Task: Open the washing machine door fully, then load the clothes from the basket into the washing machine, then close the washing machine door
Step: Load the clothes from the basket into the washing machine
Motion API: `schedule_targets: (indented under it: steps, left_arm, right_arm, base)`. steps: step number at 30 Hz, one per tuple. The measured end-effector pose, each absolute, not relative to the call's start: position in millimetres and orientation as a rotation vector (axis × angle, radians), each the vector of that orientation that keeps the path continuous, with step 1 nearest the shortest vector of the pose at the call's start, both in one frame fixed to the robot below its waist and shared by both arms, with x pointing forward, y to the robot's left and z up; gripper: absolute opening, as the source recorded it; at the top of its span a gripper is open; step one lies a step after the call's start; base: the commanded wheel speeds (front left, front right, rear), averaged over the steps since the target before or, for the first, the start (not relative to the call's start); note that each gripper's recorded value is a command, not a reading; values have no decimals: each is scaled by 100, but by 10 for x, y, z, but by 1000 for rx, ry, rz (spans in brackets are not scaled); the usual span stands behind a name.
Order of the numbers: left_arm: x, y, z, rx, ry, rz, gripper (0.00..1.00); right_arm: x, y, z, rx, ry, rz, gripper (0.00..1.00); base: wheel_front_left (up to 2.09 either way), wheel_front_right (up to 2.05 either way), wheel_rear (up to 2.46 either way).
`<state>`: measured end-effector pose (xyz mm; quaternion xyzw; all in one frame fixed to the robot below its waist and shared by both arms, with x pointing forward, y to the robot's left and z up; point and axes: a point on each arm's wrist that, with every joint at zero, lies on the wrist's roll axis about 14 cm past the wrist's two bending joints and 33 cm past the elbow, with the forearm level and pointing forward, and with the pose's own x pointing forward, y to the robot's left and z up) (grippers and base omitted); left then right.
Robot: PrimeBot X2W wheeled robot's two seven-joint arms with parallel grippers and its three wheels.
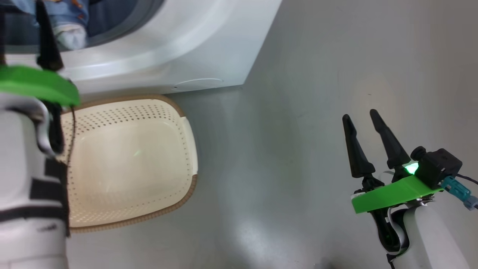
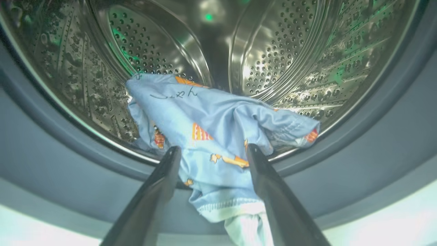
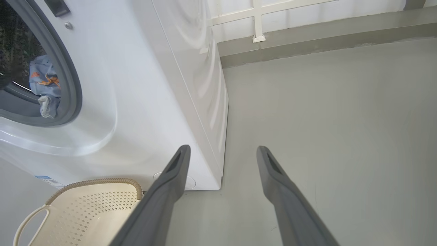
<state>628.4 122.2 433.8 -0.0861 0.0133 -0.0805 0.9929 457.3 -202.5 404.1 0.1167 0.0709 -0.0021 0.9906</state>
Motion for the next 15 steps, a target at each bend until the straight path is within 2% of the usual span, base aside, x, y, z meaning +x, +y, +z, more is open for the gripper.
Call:
schedule_targets:
  steps: [15]
  left_arm:
    - [5467, 1436, 4044, -163, 96, -108, 100]
  right_arm:
    - [4663, -1919, 4138, 217, 115, 53, 100]
  base:
    - [0, 0, 0]
